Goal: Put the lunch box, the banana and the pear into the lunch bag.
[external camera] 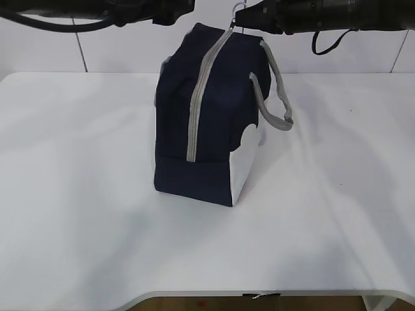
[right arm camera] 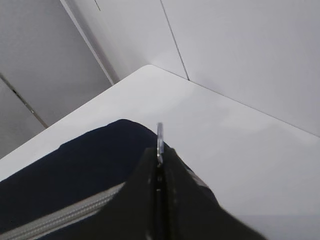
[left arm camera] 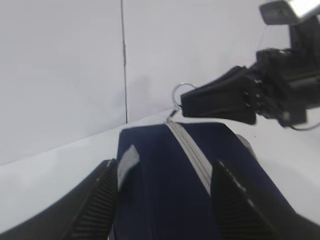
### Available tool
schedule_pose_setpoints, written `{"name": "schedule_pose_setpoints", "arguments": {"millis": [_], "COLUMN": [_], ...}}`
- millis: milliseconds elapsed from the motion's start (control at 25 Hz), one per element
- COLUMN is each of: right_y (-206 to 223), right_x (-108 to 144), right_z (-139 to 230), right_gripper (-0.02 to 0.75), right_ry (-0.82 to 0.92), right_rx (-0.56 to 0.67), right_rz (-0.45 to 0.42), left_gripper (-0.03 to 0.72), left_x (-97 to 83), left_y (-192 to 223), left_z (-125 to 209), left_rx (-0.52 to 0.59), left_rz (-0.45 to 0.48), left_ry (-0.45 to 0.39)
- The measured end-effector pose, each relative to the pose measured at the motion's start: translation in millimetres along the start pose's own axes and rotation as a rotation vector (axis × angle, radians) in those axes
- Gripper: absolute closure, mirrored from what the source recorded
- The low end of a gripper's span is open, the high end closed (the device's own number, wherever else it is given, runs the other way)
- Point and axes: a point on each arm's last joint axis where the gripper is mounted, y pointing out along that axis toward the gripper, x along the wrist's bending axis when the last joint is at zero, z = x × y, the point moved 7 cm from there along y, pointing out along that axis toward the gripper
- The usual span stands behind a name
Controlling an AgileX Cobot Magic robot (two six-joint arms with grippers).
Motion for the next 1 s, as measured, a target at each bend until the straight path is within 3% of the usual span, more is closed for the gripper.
{"name": "schedule_pose_setpoints", "arguments": {"millis": [320,680,1000], "right_y": [0,0,0], "right_x": [-2,-3,-3], "right_z": [0,-1,-1], "right_gripper": [0.731,0.731,0.731], "right_ry": [0.0,0.0,0.0], "right_rx": [-0.003,-0.003,-0.004], "right_rz": [0.013,0.017,0.019], "left_gripper": [0.234,0.234,0.239], "left_x": [4.4,36.6,37.2], "left_y": [45,65,77], "left_z": [2,6,13], "left_rx": [0.074,0.091,0.106], "left_rz": [0.013,-0.034,-0.028], "left_ry": [-0.065,-0.17,-0.218]}}
